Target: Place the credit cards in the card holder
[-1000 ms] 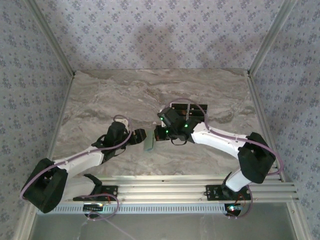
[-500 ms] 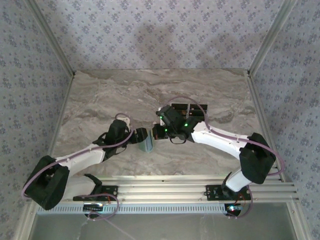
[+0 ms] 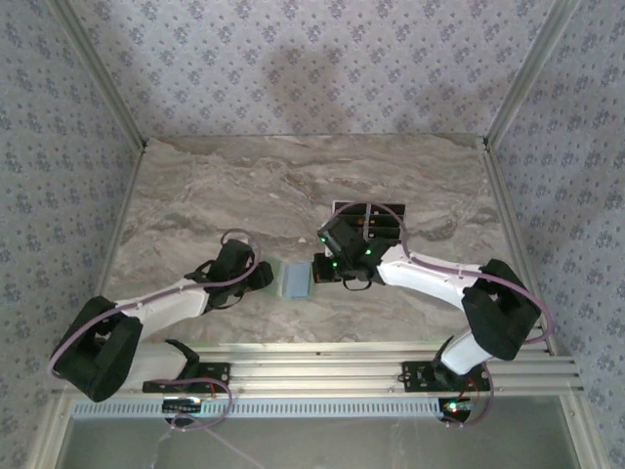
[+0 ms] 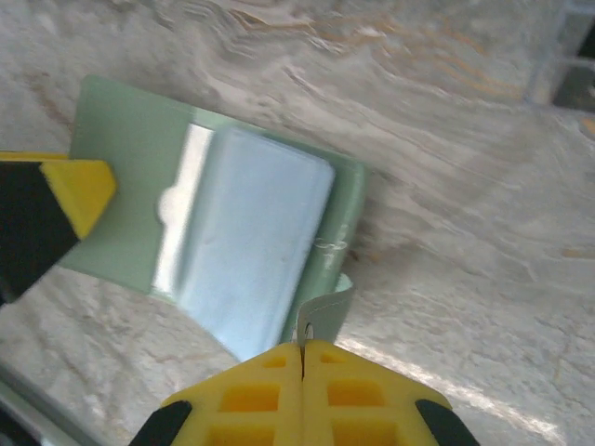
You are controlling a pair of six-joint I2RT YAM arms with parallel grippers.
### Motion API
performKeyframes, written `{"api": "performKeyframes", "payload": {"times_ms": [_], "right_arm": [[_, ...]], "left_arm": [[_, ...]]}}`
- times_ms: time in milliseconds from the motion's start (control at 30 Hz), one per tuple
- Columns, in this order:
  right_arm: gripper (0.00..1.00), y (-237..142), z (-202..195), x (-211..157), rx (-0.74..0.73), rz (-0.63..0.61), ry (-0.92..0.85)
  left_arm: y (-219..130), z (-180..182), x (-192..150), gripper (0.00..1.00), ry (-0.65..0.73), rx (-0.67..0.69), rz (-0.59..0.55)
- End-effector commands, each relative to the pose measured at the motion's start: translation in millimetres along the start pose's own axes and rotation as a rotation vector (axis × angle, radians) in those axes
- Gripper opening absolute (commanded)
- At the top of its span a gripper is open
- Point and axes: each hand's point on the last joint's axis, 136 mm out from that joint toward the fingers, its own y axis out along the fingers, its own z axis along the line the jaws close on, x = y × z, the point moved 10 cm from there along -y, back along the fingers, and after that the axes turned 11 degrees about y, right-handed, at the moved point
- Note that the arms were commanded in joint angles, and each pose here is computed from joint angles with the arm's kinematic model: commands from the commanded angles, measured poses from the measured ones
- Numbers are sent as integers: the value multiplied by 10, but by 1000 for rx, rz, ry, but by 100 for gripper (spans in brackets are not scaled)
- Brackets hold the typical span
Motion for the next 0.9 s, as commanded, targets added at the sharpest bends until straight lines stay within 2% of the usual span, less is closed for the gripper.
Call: {"api": "performKeyframes", "payload": {"times_ms": [0,167,300,467,533,667,867], "right_arm": [[0,13,-108,-2,-14,-33,36],[0,117,-341,-5,-60,-38,86],[0,170,-436,8,-83,-34,104],[0,191,-439,71,-84,-32,104],[0,189,-422,90,-80,-32,100],[0,199,-398,120,-76,-27,93],[0,203,-390,129,-76,-23,89]], "left_arm": [[12,34,-2,38,-11,92,45],[41,43,-52,38,-26,103,72],[6,1,-59,42,-15,91,61],[-155,-54,34,61,-4,75,0],[-237,-84,95,65,13,66,-27],[-385,-158,221,69,61,58,-59],[-378,-191,243,69,126,81,-27]]}}
